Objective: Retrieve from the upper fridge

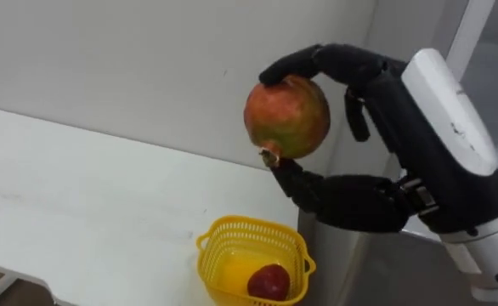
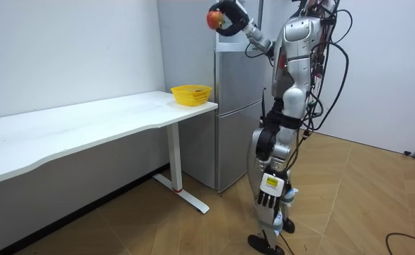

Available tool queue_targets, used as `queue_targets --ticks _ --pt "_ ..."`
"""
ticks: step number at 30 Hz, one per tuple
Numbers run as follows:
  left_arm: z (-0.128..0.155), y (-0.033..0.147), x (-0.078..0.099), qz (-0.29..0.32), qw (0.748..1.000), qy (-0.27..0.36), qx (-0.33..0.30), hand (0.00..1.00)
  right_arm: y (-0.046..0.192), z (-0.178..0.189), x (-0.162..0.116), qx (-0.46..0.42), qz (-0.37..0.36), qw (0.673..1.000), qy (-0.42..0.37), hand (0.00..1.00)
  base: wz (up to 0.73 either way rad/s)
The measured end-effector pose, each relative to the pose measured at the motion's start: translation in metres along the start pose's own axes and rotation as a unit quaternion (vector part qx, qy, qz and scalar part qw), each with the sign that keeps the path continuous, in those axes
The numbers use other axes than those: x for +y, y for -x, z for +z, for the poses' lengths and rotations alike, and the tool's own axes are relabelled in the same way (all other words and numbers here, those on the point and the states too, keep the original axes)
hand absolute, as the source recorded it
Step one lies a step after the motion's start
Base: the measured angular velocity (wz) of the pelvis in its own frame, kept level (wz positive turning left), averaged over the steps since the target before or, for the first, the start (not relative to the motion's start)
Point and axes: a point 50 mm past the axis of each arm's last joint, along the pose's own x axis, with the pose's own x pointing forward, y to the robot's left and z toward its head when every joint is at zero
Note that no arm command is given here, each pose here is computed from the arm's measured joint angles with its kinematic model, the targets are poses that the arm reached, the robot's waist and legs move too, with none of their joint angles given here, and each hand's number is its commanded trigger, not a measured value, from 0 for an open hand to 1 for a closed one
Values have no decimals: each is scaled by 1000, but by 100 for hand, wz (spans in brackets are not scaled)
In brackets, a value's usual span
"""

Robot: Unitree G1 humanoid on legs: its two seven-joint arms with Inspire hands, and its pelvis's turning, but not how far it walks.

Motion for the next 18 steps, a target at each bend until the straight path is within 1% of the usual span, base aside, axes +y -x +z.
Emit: queue_targets --ticks 1,3,5,8,14,16,18 --pt "0 0 0 0 1000 0 0 0 1 -2 4 5 10 1000 -3 100 7" --pt "2 0 1 -2 1000 -10 -2 0 4 -11 19 31 55 998 -12 100 11" --pt "5 0 2 -7 1000 -18 -4 0 8 -22 28 58 87 994 -17 100 13" --pt "8 0 5 -4 1000 -17 -9 0 14 -41 38 107 127 986 -12 100 5" --pt "7 1 10 0 1000 -14 -4 0 26 -64 47 171 160 972 -5 100 7" --pt "6 2 13 1 1000 -15 1 0 31 -70 53 185 173 967 -8 100 13" --pt "6 2 14 1 1000 -15 4 0 40 -79 64 211 199 957 -11 100 2"
